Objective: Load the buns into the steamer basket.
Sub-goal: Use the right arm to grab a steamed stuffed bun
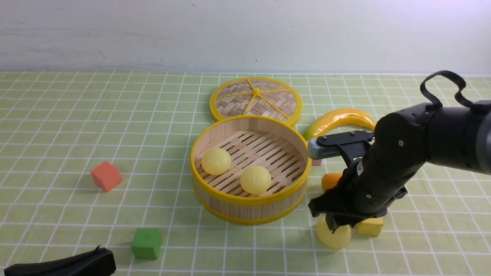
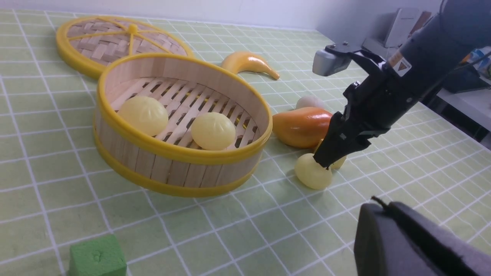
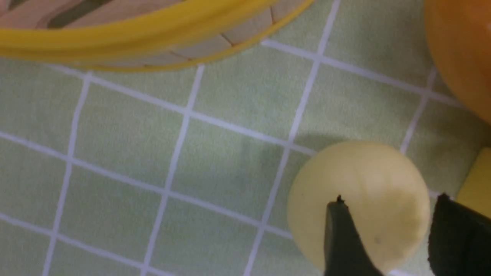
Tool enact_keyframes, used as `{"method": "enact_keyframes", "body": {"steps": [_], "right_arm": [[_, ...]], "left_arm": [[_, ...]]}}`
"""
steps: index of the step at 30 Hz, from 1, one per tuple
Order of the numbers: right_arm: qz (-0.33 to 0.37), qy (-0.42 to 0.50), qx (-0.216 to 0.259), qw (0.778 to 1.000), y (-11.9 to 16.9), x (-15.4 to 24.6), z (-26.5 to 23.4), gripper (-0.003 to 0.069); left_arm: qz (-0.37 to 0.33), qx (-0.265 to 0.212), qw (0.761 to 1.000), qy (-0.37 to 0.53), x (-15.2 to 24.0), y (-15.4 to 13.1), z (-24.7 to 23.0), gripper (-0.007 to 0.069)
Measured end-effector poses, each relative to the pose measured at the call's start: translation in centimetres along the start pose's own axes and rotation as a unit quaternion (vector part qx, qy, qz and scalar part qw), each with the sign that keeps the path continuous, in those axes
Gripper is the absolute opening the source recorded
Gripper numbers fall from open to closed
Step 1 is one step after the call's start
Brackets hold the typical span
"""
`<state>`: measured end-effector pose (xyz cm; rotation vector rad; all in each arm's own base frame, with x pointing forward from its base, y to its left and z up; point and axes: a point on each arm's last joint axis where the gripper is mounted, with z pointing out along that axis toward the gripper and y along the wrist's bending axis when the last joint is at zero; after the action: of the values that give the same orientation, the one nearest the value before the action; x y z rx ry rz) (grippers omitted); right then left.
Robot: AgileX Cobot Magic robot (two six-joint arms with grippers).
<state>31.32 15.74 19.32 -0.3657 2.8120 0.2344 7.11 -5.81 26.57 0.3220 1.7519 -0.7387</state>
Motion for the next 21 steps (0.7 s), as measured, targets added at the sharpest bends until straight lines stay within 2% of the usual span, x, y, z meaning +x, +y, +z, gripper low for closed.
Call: {"method": "enact_keyframes", "body": {"steps": [10, 15, 18, 21], "right_arm": [[0.012, -0.005, -0.001, 1.0, 0.0, -0.4, 1.3, 0.0239], [0.013, -0.004, -0.001, 1.0, 0.0, -0.4, 1.5, 0.0174], [0.005, -0.003, -0.001, 1.0, 0.0, -0.4, 1.2, 0.0047], [-0.002, -0.003, -0.002, 1.0, 0.1, -0.3, 0.3, 0.0001]], "left_arm": [[0.0, 0.0, 1.0, 0.0, 0.0, 0.0, 0.0, -0.0005], [0.0, 0.0, 1.0, 0.0, 0.0, 0.0, 0.0, -0.0002], [0.0, 0.0, 1.0, 0.0, 0.0, 0.0, 0.0, -0.0001], [0.0, 0.0, 1.0, 0.0, 0.0, 0.0, 0.0, 0.0]]}}
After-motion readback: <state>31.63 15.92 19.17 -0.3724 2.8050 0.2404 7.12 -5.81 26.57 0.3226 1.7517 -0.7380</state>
